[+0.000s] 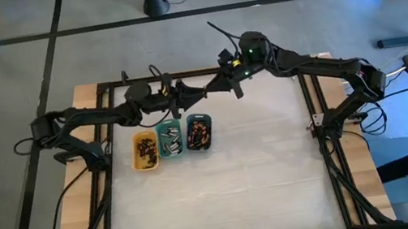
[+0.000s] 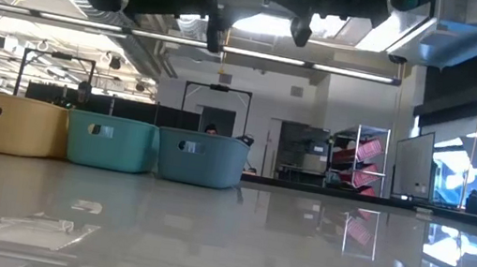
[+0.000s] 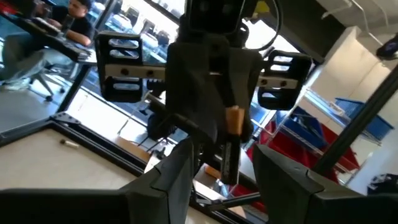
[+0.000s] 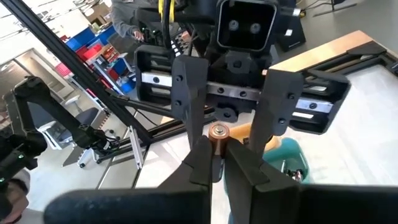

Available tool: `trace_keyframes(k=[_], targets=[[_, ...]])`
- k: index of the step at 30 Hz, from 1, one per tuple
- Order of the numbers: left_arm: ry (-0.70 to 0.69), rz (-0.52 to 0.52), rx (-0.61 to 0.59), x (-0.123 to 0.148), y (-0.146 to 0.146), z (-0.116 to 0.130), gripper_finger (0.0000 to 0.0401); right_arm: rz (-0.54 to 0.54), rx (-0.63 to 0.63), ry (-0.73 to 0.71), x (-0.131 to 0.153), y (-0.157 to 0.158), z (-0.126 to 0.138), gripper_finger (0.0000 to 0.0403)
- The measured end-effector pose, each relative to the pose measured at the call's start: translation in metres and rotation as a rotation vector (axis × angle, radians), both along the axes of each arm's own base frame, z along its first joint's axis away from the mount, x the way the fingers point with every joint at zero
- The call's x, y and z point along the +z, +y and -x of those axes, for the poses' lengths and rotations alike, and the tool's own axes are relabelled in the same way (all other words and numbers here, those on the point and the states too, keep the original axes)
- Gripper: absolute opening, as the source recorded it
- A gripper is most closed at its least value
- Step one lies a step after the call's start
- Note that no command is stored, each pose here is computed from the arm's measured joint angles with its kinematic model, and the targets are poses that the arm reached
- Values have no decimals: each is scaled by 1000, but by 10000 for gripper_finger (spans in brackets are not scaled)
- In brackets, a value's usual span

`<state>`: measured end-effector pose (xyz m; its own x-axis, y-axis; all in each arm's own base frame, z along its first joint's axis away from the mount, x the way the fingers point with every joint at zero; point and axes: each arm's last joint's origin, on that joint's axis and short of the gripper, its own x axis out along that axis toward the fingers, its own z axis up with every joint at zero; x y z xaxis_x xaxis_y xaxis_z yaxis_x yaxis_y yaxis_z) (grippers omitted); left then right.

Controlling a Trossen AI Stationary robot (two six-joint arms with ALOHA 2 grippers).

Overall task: Sort batteries
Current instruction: Put the small black battery into the yellow bin

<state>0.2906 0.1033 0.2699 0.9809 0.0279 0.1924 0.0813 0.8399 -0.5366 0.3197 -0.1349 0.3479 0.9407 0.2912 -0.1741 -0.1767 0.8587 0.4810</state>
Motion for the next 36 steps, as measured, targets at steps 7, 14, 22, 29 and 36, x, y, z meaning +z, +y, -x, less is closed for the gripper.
trace_keyframes(k=[7, 14, 22, 29, 36], targets=[[3, -3, -38, 1, 0, -2, 155, 2, -27, 11, -1, -2, 0, 21], [21, 7, -40, -1, 0, -3, 155, 5, -65, 27, -2, -2, 0, 21], [26, 10, -32, -2, 0, -3, 155, -6, -104, 38, -4, -3, -1, 21], [62, 19, -32, -5, 1, -3, 155, -20, -99, 49, -12, 3, -12, 21], [70, 16, -33, -6, 0, -3, 155, -32, -94, 61, -15, 2, -14, 21]])
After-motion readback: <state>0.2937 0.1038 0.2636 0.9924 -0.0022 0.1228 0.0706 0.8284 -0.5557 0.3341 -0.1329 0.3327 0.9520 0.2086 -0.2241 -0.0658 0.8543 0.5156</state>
